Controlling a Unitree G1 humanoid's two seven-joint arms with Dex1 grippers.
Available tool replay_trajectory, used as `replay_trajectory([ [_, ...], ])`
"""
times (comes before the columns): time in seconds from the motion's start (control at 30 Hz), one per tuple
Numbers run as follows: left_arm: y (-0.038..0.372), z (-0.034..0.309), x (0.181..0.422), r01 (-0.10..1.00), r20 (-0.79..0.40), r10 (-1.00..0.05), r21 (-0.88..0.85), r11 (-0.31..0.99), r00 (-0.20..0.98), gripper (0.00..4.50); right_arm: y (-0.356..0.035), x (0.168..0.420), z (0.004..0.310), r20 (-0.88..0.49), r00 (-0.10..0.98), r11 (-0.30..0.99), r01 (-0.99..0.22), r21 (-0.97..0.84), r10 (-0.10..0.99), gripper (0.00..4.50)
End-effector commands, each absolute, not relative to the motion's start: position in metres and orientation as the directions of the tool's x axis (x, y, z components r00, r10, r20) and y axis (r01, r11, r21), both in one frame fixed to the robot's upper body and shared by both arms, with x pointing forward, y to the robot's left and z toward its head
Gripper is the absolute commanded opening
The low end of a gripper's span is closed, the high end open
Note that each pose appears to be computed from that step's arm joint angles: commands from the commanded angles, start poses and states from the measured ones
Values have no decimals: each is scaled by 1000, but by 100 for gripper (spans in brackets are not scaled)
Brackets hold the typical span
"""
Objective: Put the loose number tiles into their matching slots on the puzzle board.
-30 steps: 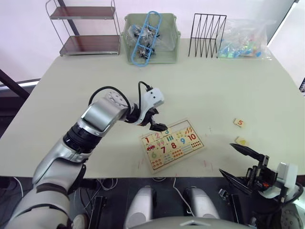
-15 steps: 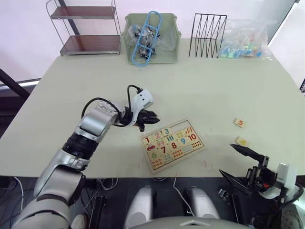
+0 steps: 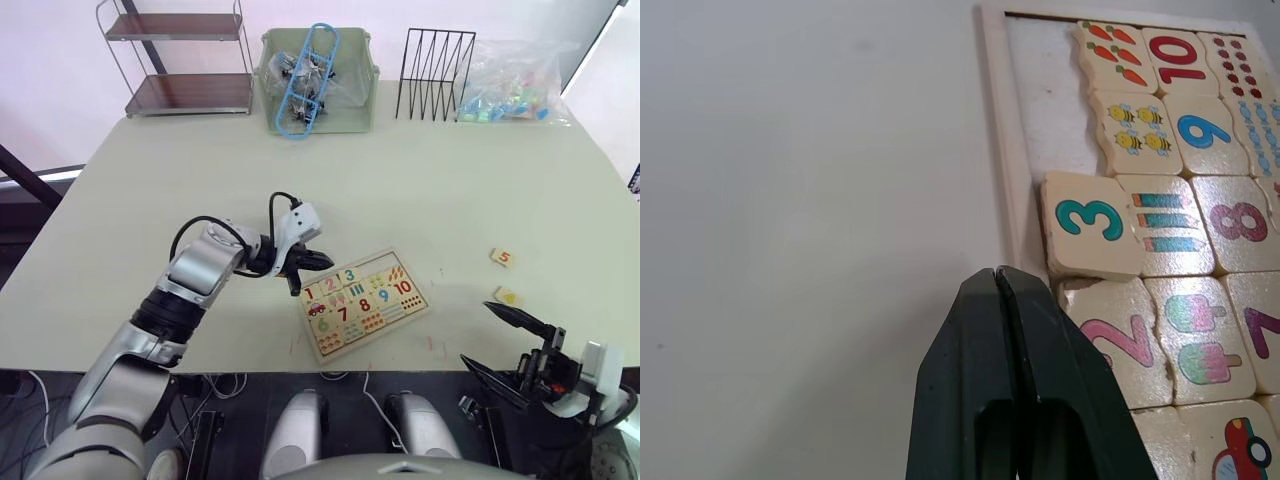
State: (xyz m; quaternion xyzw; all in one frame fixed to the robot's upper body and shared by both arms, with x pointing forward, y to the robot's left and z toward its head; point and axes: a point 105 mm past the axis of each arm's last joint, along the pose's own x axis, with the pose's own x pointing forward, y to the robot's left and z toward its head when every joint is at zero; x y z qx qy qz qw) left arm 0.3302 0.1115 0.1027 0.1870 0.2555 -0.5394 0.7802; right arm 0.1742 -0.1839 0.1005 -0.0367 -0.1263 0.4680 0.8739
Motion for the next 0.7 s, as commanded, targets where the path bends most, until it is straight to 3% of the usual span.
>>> replay_trajectory([
  [0.03,105,110,328,949,-586,-761,48,311,279,4,-184,173,109,197,520,554,-804,-215,831,450],
  [0.7,100,110,323,957,-588,-768,43,285,255,4,-182,173,109,200,520,555,-804,-213,830,450],
])
